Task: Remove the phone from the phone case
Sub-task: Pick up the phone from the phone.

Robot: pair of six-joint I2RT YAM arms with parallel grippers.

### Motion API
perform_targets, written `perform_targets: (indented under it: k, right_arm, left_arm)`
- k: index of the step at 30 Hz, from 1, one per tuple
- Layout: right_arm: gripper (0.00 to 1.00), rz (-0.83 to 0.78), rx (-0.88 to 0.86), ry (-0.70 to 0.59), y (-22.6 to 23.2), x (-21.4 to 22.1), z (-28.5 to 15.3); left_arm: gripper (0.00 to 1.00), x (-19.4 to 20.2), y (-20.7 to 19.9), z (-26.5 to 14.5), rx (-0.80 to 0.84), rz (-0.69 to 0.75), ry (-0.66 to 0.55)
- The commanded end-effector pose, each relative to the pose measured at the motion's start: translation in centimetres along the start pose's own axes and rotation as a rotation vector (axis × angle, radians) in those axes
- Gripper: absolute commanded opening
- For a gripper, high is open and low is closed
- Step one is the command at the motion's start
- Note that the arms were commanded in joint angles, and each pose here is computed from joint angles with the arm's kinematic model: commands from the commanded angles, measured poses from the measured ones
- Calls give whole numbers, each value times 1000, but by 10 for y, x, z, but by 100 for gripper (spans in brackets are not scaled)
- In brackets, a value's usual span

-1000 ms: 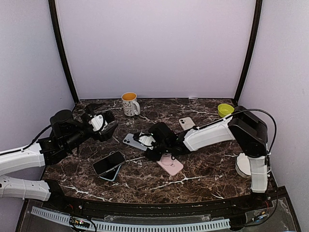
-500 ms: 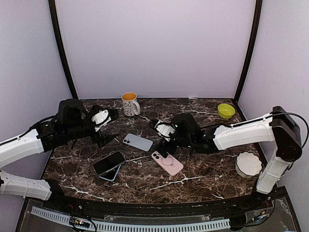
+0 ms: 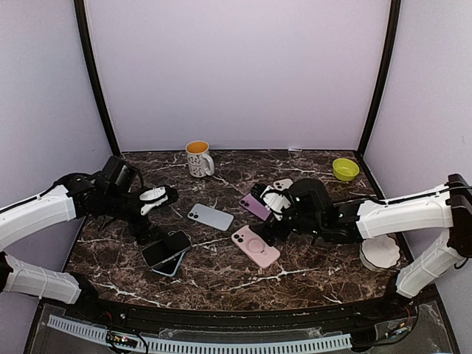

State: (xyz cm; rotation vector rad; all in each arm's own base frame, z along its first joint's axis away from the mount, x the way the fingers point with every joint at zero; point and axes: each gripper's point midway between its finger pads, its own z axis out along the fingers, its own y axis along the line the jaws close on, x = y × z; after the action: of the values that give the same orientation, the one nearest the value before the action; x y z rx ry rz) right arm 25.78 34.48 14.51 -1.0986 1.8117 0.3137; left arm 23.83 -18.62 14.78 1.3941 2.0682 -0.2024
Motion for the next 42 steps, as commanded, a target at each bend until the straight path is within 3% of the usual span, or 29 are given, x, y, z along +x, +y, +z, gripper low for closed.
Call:
perform_targets:
  k: [1, 17, 42]
  right_arm:
    - [99, 46, 29, -57, -10, -8, -13]
    - [99, 69, 22, -54, -7, 9, -22]
    - [99, 49, 2, -17, -1, 21, -12]
  left_arm:
    - [99, 21, -15, 9, 98, -83, 114]
    - [99, 54, -15, 55, 141, -256, 347]
    - [96, 71, -33, 81, 253, -318, 450]
